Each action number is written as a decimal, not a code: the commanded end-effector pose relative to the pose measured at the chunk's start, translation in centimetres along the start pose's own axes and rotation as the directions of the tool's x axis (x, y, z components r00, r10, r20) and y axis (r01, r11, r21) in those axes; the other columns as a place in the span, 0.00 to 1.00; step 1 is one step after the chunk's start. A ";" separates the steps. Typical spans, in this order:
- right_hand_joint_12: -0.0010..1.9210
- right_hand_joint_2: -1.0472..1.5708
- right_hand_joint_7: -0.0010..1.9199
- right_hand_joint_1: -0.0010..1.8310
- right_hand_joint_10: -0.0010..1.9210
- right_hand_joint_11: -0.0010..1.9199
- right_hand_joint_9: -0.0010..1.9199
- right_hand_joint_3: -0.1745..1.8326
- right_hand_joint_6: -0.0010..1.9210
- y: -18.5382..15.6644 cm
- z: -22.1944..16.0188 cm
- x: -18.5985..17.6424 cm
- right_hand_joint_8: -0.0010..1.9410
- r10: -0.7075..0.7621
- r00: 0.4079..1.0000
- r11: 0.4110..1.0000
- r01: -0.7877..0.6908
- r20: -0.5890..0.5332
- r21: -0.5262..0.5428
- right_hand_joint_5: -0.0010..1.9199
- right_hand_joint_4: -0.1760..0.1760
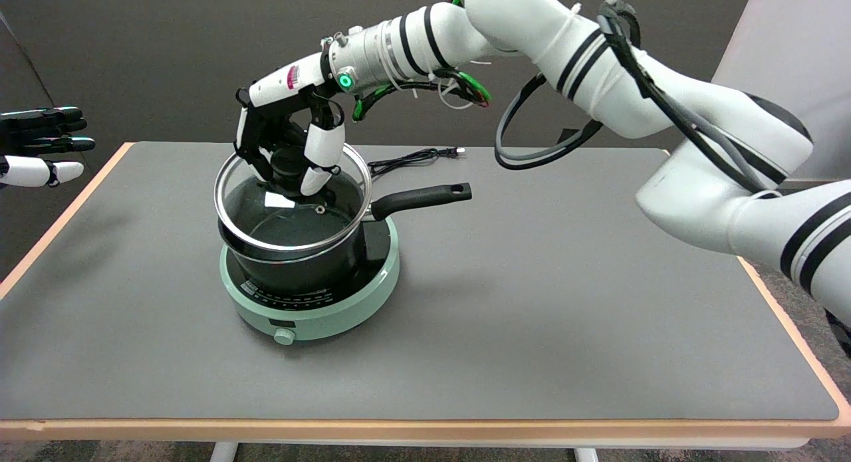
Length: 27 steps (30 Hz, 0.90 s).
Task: Place the pot lid onto the soup pot.
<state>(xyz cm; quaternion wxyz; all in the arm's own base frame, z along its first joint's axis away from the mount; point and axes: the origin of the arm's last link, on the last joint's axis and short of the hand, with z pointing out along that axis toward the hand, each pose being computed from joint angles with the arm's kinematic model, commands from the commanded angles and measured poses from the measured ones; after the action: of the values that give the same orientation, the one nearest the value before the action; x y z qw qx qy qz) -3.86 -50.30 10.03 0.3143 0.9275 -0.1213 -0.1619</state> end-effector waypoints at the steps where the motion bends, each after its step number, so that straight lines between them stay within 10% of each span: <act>1: 0.83 0.72 0.45 0.74 0.83 0.32 0.41 0.43 0.47 1.3 2.3 -0.3 0.72 0.109 0.991 0.993 -0.105 0.082 -0.048 0.39 1.00; 27: 0.82 0.72 0.45 0.74 0.83 0.32 0.41 0.43 0.47 1.6 3.6 -1.3 0.72 0.190 0.975 0.981 -0.183 0.117 -0.071 0.40 1.00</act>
<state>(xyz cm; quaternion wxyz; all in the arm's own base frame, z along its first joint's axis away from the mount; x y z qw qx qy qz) -5.82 -52.93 9.34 0.3471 0.8982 -0.1990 -0.1822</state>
